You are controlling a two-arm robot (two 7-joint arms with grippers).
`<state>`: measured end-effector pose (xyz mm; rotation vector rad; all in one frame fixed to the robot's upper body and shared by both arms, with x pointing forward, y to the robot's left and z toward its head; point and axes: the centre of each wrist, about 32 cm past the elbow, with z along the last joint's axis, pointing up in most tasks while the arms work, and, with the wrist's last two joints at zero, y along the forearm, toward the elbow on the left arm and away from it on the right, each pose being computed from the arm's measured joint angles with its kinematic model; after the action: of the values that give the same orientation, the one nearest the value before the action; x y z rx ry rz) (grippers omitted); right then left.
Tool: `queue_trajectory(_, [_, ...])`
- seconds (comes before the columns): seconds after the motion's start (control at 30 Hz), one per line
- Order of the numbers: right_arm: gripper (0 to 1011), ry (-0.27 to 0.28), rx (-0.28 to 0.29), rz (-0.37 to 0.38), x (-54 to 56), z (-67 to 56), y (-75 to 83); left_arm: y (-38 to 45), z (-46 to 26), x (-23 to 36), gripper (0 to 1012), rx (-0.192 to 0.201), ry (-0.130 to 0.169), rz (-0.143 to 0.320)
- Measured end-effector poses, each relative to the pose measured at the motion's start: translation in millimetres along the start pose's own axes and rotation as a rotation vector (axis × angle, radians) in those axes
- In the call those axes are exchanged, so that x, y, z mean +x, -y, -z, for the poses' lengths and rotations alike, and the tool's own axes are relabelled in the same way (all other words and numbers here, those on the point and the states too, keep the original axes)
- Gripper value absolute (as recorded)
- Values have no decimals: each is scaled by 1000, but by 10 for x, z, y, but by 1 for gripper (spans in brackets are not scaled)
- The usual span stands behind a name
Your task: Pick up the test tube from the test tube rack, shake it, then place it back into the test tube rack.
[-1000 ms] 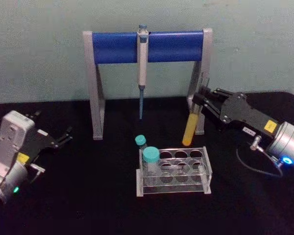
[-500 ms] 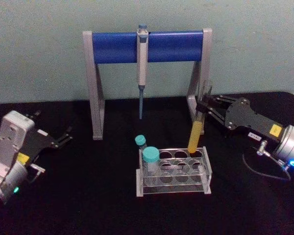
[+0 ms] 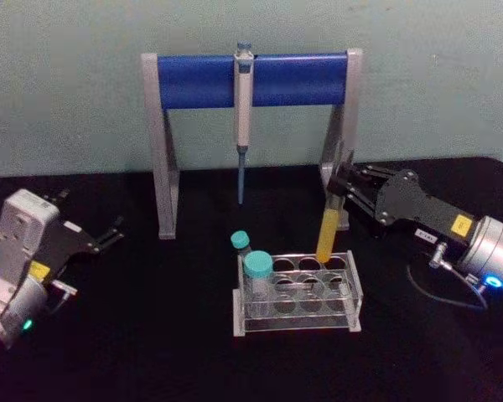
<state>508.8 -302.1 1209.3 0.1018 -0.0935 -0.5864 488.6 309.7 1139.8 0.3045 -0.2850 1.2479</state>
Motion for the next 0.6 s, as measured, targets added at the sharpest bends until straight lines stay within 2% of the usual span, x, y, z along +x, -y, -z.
queue_trajectory(0.23, [229, 20, -12, 6, -10, 49, -55, 0, 0, 0, 1001, 0, 0, 0])
queue_trajectory(0.6, [229, 14, -27, 4, 5, 160, -119, 0, 0, 0, 1001, 0, 0, 0])
